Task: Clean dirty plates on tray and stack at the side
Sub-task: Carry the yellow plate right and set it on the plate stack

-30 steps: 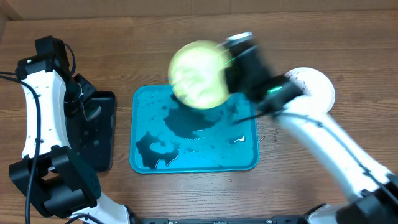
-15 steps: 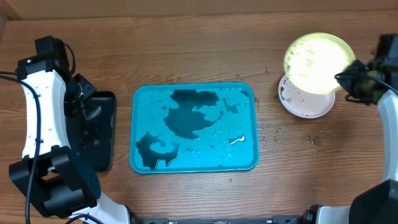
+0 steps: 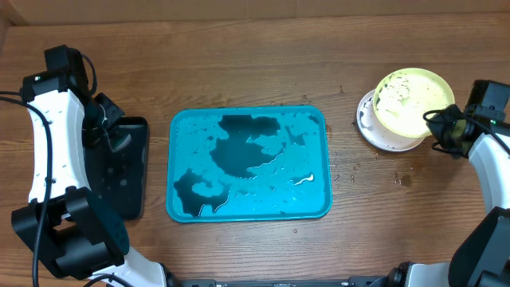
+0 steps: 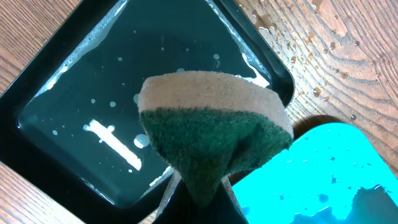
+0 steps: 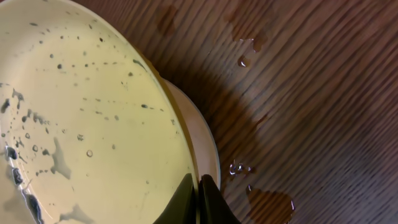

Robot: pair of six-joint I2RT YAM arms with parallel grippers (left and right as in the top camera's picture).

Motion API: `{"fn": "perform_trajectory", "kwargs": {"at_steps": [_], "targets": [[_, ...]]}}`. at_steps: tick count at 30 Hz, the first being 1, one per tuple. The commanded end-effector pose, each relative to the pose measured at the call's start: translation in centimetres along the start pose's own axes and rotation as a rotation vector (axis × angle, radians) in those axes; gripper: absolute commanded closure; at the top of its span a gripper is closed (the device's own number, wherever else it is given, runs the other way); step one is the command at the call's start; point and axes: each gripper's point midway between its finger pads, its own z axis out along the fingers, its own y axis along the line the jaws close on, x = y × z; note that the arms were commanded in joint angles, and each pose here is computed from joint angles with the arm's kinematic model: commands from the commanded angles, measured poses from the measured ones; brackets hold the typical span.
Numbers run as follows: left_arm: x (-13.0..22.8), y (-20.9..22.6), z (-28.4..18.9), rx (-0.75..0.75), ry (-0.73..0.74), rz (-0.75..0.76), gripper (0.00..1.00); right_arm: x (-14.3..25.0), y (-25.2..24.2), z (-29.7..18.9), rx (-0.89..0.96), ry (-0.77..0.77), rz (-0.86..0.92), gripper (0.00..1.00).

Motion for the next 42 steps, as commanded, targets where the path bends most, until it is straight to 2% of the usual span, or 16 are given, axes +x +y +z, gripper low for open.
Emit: {"fn": "perform_trajectory", "kwargs": {"at_steps": [1,11,12,13,14,18,23,25,32,38,42], "targets": [[0.1,0.0,0.5,0.001,0.014,0.006,0.96,0.2,-0.2,0.7,0.0,-0.002,0.034,0.96],[0.0,-0.1,0.5,0.005,0.008,0.006,0.96,3.6,0.8,3.4,-0.041,0.156,0.021,0.93],[0.0,-0.1,0.5,0.005,0.008,0.006,0.96,4.0,0.8,3.5,-0.038,0.17,0.018,0.86],[0.0,-0.1,0.5,0.005,0.009,0.006,0.96,4.3,0.9,3.6,-0.038,0.181,0.015,0.73],[0.0,-0.1,0.5,0.005,0.009,0.006,0.96,4.5,0.9,3.6,-0.039,0.191,0.013,0.67],[0.0,-0.1,0.5,0.004,0.009,0.006,0.96,6.0,2.2,3.2,-0.104,0.263,-0.005,0.7],[0.0,0.0,0.5,0.002,0.007,0.022,0.96,7.0,5.0,1.2,-0.259,0.355,-0.064,0.39],[-0.1,0.1,0.5,-0.003,0.005,0.024,0.96,6.8,6.2,-0.2,-0.318,0.37,-0.097,0.32],[-0.4,1.2,1.9,-0.052,-0.018,0.018,0.96,6.6,9.1,-5.5,-0.399,0.358,-0.199,0.27],[0.0,3.5,4.3,-0.075,0.014,-0.039,0.96,8.5,11.8,-9.3,-0.471,0.332,-0.33,0.25],[0.1,5.4,6.1,-0.094,0.022,-0.083,0.95,9.4,13.4,-11.5,-0.531,0.295,-0.391,0.2]]}}
